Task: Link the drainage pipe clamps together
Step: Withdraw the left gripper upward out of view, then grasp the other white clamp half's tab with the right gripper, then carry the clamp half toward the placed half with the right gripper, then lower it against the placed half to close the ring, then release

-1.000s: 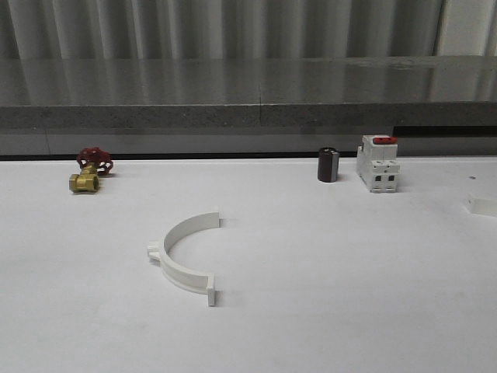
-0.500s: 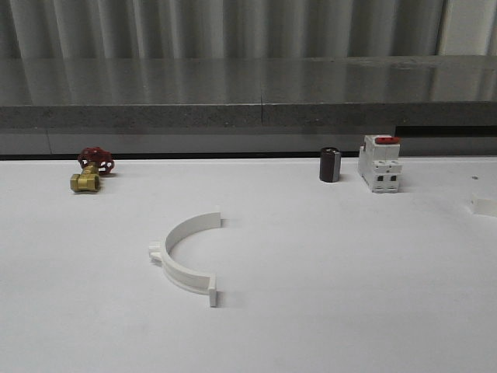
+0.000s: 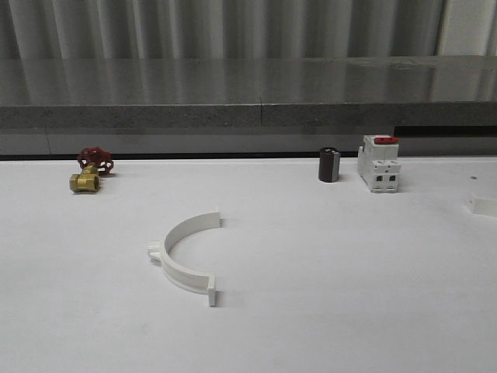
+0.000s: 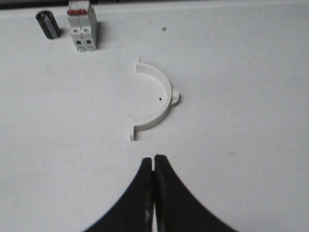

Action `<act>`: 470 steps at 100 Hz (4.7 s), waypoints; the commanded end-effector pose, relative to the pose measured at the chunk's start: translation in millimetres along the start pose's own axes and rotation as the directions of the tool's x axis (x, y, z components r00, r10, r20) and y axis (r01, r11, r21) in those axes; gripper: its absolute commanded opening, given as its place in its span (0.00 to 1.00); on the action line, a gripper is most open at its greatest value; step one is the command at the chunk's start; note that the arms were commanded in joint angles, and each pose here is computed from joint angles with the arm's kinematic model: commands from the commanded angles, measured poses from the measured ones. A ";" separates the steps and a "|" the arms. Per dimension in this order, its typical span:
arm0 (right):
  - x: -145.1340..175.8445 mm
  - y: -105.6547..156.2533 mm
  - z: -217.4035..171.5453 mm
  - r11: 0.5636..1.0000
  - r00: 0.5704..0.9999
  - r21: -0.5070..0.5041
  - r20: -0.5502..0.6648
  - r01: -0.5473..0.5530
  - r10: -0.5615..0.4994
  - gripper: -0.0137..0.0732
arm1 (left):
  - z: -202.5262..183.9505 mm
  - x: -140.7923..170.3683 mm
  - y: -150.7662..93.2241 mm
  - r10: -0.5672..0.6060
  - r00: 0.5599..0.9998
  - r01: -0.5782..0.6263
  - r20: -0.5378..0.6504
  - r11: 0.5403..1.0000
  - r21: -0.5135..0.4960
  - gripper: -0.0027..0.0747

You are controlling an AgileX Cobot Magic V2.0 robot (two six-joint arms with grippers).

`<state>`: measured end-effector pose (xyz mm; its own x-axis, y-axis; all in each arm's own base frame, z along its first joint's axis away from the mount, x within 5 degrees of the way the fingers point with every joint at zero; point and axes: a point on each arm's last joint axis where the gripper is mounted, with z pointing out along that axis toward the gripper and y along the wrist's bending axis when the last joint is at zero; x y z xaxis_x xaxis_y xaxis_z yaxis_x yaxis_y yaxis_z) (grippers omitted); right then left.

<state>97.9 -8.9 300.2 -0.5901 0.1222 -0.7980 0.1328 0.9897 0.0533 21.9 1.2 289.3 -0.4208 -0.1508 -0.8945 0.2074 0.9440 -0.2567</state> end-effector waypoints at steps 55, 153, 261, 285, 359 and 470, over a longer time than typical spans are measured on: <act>-83.5 -5.1 103.5 0.997 0.905 0.074 -0.424 -0.006 0.037 0.79 | -3.7 -12.3 -3.8 -0.007 0.997 0.005 0.079 1.000 0.026 0.01; -78.5 -29.3 292.1 0.994 0.717 0.102 -0.690 -0.032 0.094 0.65 | -3.7 -12.3 -3.8 -0.007 0.997 0.005 0.079 1.000 0.026 0.01; -78.2 141.2 228.8 0.995 0.710 -0.064 -0.704 -0.078 0.011 0.30 | -3.7 -12.3 -3.8 -0.007 0.997 0.005 0.079 1.000 0.026 0.01; -69.0 175.0 218.4 0.991 0.719 -0.081 -0.695 -0.110 0.023 0.30 | -3.7 -12.3 -3.8 -0.007 0.997 0.005 0.079 1.000 0.026 0.01; -52.0 246.1 247.5 0.990 0.695 -0.097 -0.719 -0.098 -0.002 0.30 | -3.7 -12.3 -3.8 -0.007 0.997 0.005 0.079 1.000 0.026 0.01; -41.9 264.1 259.6 0.993 0.736 -0.086 -0.677 -0.082 0.002 0.75 | -3.7 -12.3 -3.8 -0.007 0.997 0.005 0.079 1.000 0.026 0.01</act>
<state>362.3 228.9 157.4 -0.9841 0.1489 -0.0972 0.1358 0.9822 0.1298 21.9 1.3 289.2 -0.4218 -0.1527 -0.8937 0.2049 0.9442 -0.2580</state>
